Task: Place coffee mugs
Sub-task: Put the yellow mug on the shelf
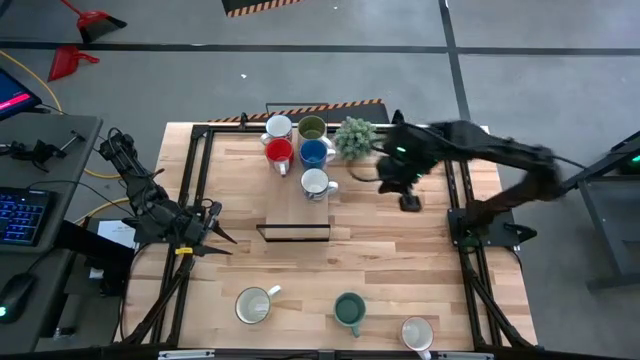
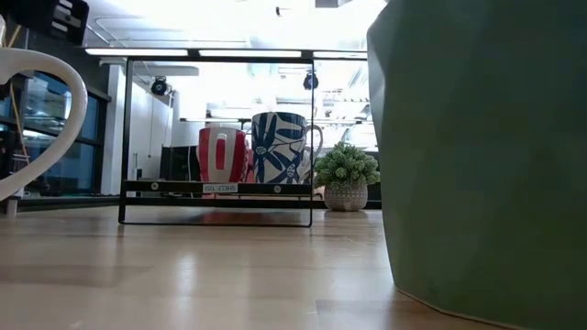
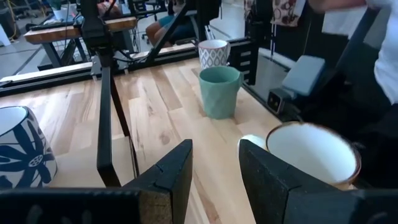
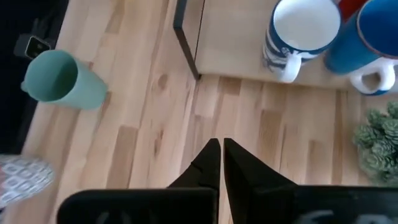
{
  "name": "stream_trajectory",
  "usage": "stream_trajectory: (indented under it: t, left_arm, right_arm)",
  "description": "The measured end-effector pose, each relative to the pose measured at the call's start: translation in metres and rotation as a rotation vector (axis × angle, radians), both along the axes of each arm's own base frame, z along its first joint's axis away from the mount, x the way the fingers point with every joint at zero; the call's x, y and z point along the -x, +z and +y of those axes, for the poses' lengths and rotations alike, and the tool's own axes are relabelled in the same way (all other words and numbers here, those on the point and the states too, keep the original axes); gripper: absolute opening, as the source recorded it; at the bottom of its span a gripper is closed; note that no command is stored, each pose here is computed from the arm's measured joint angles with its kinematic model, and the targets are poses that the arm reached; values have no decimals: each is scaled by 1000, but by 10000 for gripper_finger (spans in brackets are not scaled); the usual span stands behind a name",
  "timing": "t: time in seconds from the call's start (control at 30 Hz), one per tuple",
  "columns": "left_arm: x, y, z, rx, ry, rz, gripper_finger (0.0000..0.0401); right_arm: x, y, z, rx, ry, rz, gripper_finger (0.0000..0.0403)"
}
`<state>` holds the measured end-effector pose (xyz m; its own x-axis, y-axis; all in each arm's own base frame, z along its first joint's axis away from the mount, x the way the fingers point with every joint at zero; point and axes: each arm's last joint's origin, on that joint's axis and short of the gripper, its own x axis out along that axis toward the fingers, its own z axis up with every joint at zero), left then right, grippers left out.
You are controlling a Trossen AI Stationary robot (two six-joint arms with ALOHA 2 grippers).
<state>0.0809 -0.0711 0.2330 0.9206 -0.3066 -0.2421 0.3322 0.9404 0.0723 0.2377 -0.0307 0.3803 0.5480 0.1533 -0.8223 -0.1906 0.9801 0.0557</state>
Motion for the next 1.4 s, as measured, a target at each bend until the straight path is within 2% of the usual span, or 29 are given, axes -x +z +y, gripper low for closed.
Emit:
stream_trajectory:
  t: [0.13,0.23,0.33,0.47,0.57,0.8,0.97,1.07,1.2,1.3,1.4]
  left_arm:
    - [0,1,0,27,15,-6,119]
    - [-1,2,0,40,35,-6,119]
    - [-1,1,1,39,39,-6,119]
    - [-1,1,1,37,42,-5,119]
    - [-1,1,1,35,56,-8,119]
    - [-1,2,3,51,123,-17,119]
    - [-1,2,3,48,136,-20,119]
    - [-2,3,3,103,146,-20,119]
    - [-7,14,-3,194,142,-88,119]
    - [-13,17,-12,133,72,-96,119]
    - [-22,22,-23,80,59,-49,119]
  right_arm:
    - [41,-35,7,-14,-42,-180,0]
    - [63,-65,12,-80,-56,-273,0]
    - [77,-94,17,-160,-26,-349,0]
    - [89,-136,25,-197,14,-388,0]
    - [91,-156,29,-228,28,-469,0]
    - [89,-177,45,-222,250,-715,0]
    - [94,-195,51,-198,323,-884,0]
    - [97,-202,51,-188,336,-934,0]
    - [97,-205,51,-182,327,-917,0]
    - [97,-205,50,-210,268,-899,0]
    - [97,-206,49,-231,213,-879,0]
